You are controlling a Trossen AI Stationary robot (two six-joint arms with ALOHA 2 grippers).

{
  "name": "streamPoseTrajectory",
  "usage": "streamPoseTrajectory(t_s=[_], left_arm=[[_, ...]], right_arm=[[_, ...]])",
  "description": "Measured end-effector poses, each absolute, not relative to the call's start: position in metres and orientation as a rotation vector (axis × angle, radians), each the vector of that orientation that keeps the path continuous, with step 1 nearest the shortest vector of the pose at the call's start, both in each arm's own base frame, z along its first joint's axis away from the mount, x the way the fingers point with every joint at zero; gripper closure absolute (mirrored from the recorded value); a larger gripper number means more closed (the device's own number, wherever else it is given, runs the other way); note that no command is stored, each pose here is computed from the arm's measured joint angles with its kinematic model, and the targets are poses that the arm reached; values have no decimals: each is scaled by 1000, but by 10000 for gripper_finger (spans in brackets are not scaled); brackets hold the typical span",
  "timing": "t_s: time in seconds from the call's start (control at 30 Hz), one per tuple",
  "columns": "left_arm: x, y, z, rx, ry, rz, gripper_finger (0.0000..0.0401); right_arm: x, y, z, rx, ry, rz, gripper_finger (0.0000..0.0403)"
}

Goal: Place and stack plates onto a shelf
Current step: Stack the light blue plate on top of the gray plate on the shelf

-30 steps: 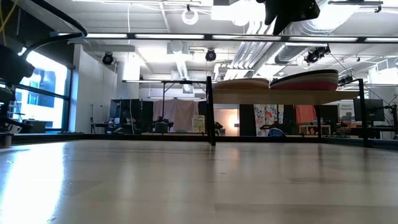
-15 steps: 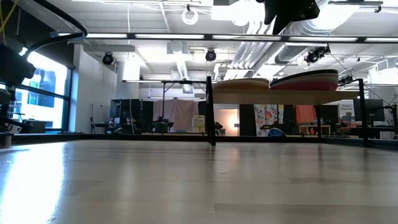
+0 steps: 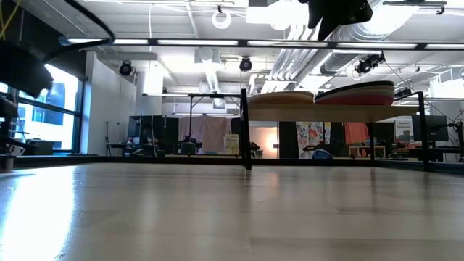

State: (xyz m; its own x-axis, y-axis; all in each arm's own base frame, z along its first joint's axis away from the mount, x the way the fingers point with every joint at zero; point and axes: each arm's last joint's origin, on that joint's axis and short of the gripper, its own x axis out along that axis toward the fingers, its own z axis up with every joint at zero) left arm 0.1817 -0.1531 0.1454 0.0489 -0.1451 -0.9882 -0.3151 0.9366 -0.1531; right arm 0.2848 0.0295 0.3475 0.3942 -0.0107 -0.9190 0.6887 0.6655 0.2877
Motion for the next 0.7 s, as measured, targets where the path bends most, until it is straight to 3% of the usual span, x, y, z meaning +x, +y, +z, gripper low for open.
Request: streamPoseTrajectory(t_s=[0.27,0.7], left_arm=[[194,-122,163,-509,1475,208,399],[205,-47,206,-791,1217,348,400]], right_arm=[[286,30,348,739,1080,-494,283],[308,31,343,768,989,-451,240]])
